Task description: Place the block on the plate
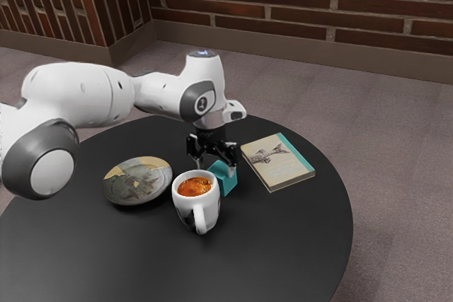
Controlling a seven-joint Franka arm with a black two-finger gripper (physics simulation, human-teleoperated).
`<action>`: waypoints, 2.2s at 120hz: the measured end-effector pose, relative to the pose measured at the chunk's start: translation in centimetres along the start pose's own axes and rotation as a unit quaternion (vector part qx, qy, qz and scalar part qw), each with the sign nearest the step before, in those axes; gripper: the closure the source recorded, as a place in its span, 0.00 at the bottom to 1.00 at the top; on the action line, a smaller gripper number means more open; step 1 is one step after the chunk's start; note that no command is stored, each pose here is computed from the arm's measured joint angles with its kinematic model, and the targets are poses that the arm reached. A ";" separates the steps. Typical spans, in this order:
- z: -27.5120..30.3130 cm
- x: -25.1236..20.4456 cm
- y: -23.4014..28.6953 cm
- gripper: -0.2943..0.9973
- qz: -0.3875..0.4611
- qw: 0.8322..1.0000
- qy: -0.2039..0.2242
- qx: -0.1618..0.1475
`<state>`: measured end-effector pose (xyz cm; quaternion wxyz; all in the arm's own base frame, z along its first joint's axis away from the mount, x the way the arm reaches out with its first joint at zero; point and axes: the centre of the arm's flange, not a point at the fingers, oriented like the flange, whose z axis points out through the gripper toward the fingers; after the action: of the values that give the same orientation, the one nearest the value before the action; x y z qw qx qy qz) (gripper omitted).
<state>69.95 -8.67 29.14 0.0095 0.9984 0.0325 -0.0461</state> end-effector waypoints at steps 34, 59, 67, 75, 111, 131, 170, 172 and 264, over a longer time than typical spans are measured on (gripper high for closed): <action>2.1 0.6 0.2 0.26 0.003 1.000 0.013 0.001; 2.4 0.8 0.3 0.42 0.004 1.000 0.019 0.000; 2.3 0.8 0.3 0.43 0.004 1.000 0.021 0.000; 2.2 0.8 0.4 0.45 0.003 1.000 0.023 0.000; -2.3 0.8 0.0 0.60 0.001 0.999 0.051 0.003; -6.6 -0.9 -3.8 0.71 -0.025 0.998 0.058 0.018; -8.2 -8.1 -14.4 0.77 -0.108 0.993 0.021 0.046; -8.1 -8.2 -14.7 0.74 -0.111 0.993 0.019 0.046; -21.3 -9.6 -12.8 0.25 -0.075 0.993 0.086 0.009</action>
<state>61.50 3.96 51.04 -0.0055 0.9934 0.1076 0.0395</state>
